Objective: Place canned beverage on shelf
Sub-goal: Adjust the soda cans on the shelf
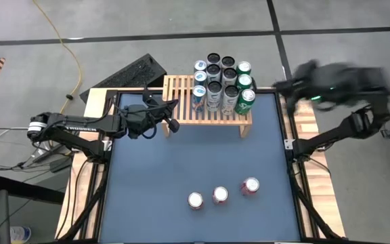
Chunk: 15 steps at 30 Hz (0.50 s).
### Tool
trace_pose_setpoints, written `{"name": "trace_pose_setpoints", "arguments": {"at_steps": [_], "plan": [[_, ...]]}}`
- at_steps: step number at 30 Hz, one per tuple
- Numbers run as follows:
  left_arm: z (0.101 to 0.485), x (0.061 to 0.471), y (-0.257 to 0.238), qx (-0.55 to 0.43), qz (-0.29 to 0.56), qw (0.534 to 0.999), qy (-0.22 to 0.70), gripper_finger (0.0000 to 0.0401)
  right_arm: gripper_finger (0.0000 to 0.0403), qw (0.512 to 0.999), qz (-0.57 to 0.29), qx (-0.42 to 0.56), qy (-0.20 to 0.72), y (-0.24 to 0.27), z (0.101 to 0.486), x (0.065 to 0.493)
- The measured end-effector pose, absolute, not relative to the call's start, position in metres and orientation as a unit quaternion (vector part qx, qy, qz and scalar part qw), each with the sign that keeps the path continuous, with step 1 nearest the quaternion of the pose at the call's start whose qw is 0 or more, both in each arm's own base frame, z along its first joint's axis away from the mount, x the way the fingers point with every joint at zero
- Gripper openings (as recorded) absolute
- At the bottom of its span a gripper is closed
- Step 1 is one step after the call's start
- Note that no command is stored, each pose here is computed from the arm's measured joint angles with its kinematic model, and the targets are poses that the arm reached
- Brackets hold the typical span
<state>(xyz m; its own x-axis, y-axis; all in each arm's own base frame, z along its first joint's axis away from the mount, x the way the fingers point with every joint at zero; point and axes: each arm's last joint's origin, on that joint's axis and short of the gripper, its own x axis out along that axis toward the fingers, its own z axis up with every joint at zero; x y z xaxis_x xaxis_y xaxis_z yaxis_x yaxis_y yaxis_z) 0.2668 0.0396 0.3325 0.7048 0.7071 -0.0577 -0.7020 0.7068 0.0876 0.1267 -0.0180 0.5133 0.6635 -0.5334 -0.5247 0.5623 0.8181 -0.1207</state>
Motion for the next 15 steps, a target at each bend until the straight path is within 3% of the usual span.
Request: {"name": "trace_pose_setpoints", "arguments": {"at_steps": [4,8,15], "plan": [[0.333,0.266,0.043,0.03,0.388,0.92,0.044,0.0,0.0,0.895,-0.276,0.003,0.351,-0.013,0.474,0.174],[0.333,0.266,0.044,0.03,0.39,0.919,0.043,0.0,0.0,0.868,-0.282,-0.014,0.407,-0.016,0.446,0.189],[0.332,0.266,0.044,0.031,0.39,0.919,0.045,0.0,0.0,0.872,-0.253,-0.02,0.419,-0.023,0.422,0.219]]}}
